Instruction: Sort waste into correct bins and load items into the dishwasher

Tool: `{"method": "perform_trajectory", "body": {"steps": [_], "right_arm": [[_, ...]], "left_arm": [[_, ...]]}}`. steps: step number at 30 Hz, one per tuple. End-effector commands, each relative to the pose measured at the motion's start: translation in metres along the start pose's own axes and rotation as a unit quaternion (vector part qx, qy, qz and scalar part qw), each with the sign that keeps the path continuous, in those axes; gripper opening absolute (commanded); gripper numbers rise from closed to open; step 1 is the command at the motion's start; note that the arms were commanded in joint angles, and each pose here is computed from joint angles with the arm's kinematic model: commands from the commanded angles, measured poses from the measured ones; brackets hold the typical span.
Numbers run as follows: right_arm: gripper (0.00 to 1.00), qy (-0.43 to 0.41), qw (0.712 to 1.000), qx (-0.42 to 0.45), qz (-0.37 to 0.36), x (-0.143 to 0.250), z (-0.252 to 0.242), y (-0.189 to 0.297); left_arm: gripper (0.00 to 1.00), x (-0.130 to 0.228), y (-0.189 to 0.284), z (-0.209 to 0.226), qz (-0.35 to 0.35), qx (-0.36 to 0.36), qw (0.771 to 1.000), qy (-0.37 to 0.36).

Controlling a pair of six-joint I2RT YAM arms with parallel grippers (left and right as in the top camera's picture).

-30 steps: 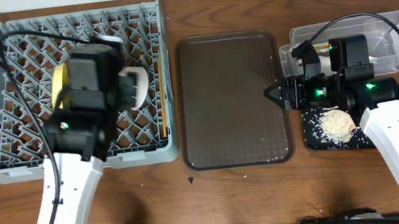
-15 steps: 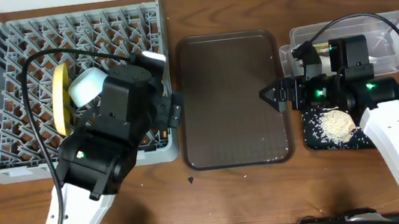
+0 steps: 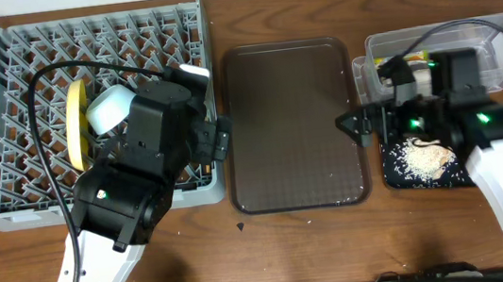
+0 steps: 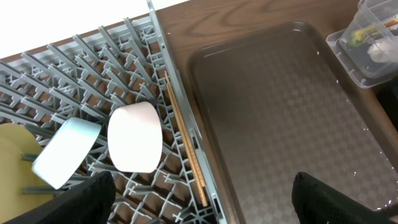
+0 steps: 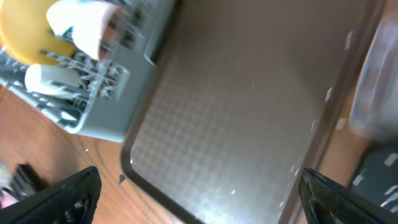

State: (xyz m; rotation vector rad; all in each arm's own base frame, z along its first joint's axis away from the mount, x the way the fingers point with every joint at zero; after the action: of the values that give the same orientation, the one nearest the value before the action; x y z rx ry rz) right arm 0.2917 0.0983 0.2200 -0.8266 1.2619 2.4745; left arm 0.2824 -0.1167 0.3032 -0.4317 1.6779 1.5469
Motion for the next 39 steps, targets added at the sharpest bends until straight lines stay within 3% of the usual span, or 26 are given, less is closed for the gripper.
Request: {"method": "perform_trajectory", "body": {"steps": [1,8,21,28,39], "right_arm": [[0.99,0.167,0.982,0.03,-0.087,-0.011,0.027,0.05],[0.99,0.208,0.947,0.166,-0.182,0.016,0.015,0.093],[0.99,0.243,0.891,0.193,-0.331,0.099,-0.029,0.048],[0.99,0.241,0.868,0.197,-0.386,0.099,-0.042,0.036],[0.99,0.24,0.87,0.197,-0.383,0.1,-0.043,0.035]], "left_arm": [[0.91,-0.002,0.002,-0.001,-0.003,0.002,1.0,0.005],[0.91,-0.002,0.002,-0.001,-0.003,0.002,1.0,0.005],[0.91,-0.002,0.002,-0.001,-0.003,0.002,1.0,0.005],[0.91,-0.002,0.002,-0.001,-0.003,0.002,1.0,0.005],[0.91,-0.002,0.002,-0.001,-0.003,0.002,1.0,0.005]]}}
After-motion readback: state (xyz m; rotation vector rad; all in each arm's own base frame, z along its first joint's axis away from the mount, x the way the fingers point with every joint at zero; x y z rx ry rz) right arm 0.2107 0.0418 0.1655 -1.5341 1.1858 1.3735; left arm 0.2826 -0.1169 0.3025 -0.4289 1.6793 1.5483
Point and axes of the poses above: each gripper's point midway between its finger pads, its own y axis back along the fingers, its own z axis along the line the jaws close on, x = y × z, the point moved 3 cm from there along y, back along the fingers
